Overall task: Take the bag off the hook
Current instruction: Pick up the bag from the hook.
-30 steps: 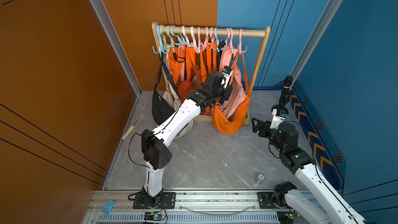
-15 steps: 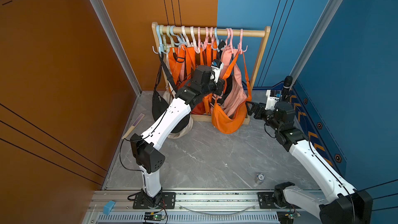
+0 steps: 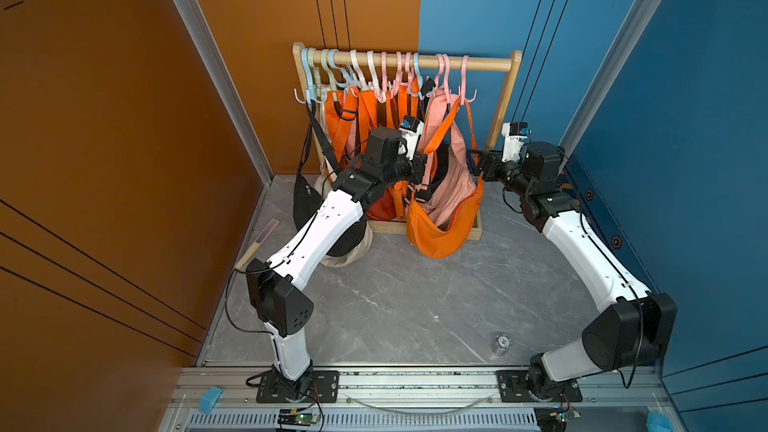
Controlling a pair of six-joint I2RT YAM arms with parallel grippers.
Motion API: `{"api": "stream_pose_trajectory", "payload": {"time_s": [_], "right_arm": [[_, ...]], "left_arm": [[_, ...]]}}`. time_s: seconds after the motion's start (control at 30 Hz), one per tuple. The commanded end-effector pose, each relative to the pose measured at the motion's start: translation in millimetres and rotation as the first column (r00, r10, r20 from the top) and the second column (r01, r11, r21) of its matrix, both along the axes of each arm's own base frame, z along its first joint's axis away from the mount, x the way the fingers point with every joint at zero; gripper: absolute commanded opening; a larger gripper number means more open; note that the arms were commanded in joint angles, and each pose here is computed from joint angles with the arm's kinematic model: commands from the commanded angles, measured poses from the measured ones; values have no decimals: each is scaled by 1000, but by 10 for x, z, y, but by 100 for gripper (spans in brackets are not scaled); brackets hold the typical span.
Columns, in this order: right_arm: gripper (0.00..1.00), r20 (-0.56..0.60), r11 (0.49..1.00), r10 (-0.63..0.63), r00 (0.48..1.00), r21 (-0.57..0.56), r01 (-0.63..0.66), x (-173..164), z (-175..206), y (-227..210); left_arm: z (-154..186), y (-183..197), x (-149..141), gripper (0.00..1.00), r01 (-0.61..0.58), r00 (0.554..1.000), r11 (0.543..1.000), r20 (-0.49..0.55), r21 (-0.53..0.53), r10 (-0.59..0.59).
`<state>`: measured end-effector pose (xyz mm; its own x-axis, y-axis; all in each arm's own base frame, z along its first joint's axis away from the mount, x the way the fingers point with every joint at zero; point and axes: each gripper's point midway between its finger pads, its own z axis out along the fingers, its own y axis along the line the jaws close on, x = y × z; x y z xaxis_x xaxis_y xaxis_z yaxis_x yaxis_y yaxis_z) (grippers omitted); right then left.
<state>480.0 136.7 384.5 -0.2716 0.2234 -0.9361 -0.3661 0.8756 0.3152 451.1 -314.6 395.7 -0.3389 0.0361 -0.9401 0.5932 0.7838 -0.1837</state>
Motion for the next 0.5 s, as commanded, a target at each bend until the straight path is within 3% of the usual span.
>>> {"api": "stream_pose_trajectory", "payload": {"time_s": [0.0,0.23,0.47], "right_arm": [[77,-22,998,31,999,-52,-32,121,-47,48],[71,-44,996,18,999,-83,-22,389,-123,64],[53,-22,995,30,999,-95,-32,464,-33,82]], "left_arm": [[139,17,-46,0,21,1000,999,24,-37,-21],[109,16,1,0,25,999,999,21,-40,-24],[39,7,49,0,27,1000,999,10,-37,-27]]}}
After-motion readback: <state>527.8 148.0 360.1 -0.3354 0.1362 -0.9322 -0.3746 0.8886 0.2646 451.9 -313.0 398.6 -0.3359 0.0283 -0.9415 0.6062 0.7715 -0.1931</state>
